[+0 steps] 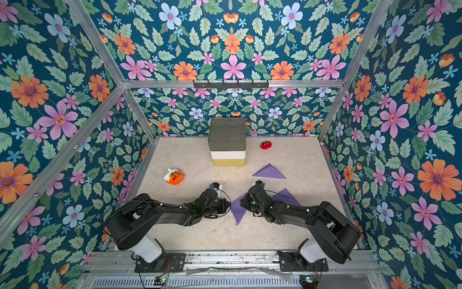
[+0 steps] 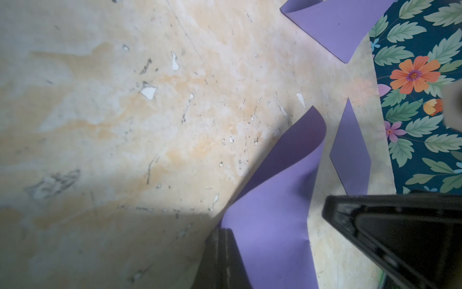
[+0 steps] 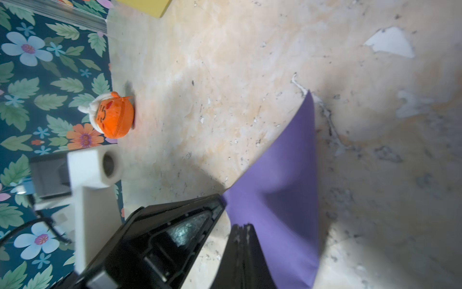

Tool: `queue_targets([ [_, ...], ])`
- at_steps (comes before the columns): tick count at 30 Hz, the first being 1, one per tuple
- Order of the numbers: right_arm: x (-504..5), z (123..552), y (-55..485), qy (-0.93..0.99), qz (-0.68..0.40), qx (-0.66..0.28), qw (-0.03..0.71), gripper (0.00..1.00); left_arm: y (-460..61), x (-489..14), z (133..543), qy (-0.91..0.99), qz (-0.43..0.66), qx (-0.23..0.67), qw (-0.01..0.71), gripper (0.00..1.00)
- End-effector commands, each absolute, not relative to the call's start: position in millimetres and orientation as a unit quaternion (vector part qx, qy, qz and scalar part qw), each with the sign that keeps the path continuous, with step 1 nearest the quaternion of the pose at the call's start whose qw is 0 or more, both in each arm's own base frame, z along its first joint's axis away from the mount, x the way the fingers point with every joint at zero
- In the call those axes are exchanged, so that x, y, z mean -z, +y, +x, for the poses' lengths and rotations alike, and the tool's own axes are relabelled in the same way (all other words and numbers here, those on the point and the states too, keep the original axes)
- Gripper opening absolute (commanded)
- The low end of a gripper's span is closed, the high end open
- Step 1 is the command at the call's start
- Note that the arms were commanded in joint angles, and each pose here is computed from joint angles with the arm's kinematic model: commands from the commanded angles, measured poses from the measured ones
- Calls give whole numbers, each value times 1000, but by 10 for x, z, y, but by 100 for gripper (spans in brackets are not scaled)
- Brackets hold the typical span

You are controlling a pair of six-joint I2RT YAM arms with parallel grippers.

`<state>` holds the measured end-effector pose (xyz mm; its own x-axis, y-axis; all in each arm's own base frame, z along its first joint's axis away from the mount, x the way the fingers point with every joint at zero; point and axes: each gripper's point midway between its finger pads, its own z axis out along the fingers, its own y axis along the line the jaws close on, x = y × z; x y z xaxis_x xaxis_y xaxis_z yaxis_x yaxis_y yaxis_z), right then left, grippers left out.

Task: Fold the square paper diagonally
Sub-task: Fold the paper at the center of the board.

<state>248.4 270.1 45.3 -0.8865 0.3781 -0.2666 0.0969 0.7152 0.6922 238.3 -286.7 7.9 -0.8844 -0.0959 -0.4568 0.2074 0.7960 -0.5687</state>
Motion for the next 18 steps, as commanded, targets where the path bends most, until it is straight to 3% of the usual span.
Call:
queue_targets([
  [1,-295,2513,2600,909,145,-337,198,3,-2337,475,1975,971,29,190,142,0],
  [12,138,2341,1986,949,162,-184,198,1,-2316,491,1967,972,28,186,142,0],
  [18,-44,2360,1907,945,161,-181,221,2,-2304,493,1969,972,28,184,144,0],
])
